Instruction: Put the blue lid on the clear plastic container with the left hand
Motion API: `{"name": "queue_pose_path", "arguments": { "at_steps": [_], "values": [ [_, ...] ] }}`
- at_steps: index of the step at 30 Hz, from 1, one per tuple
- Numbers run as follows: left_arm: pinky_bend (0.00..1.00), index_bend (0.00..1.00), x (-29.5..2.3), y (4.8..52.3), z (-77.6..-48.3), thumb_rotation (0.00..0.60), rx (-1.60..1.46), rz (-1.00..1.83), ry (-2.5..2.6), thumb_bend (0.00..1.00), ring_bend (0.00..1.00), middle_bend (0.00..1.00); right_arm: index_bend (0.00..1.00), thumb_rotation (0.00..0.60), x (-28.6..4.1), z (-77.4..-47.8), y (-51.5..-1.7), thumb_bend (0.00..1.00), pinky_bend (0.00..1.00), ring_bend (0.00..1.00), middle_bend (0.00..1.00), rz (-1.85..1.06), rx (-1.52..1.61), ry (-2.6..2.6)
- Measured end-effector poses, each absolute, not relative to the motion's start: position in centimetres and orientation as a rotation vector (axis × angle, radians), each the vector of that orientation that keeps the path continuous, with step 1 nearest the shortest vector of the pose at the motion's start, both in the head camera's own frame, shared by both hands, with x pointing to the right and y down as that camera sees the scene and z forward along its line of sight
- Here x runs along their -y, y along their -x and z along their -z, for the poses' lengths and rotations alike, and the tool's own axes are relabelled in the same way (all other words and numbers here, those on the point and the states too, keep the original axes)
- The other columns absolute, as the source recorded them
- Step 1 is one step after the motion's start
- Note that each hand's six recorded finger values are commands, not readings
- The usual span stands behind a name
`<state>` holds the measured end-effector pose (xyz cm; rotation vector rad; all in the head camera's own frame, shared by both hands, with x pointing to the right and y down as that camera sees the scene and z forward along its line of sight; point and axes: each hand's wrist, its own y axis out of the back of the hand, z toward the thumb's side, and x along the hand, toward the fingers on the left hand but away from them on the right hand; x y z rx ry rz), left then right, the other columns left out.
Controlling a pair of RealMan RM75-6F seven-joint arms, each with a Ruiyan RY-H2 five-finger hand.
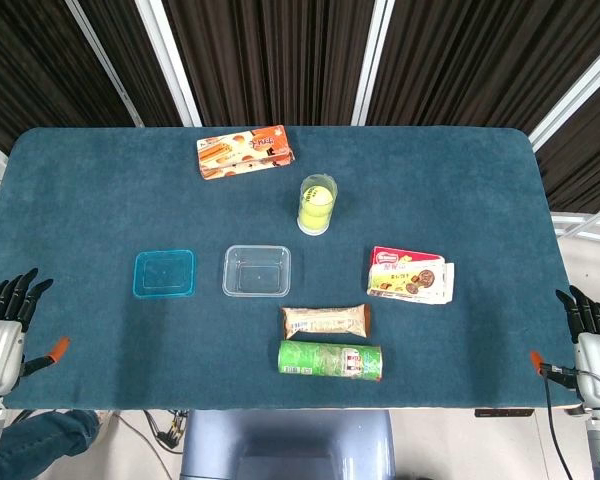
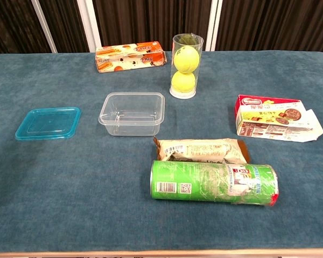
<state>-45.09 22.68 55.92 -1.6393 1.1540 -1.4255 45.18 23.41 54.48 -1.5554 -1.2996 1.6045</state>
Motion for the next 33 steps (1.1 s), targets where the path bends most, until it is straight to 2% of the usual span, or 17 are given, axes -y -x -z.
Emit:
{"name": "queue_pose_path", "arguments": {
  "at_steps": [9,17,25,33],
  "values": [
    [0.0,0.09,-22.4,45.4,-56.1,0.6,-1.153,1.441,1.635,0.18,0.0,0.0,0.1,0.6,-23.4,-54.5,-45.1,0.29,0.0,0.0,0.0,-1.605,1.299,1.556],
    [0.0,0.0,-20.7,45.9,-56.5,0.6,-1.137,1.466,1.607,0.14,0.0,0.0,0.1,0.6,-23.4,-54.6,-45.2,0.29,0.0,0.0,0.0,-1.614,1.304,1.558],
    [0.0,0.0,-17.0,44.5,-59.0,0.6,-0.982,1.543,1.74,0.13,0.0,0.0,0.1,0.6,-23.5,-54.8,-45.2,0.29,0.0,0.0,0.0,-1.619,1.314,1.569],
    [0.0,0.0,-11.5,42.4,-61.7,0.6,-0.808,1.63,1.77,0.05,0.0,0.0,0.1,0.6,-23.7,-54.9,-45.6,0.29,0.0,0.0,0.0,-1.642,1.347,1.573]
  ]
}}
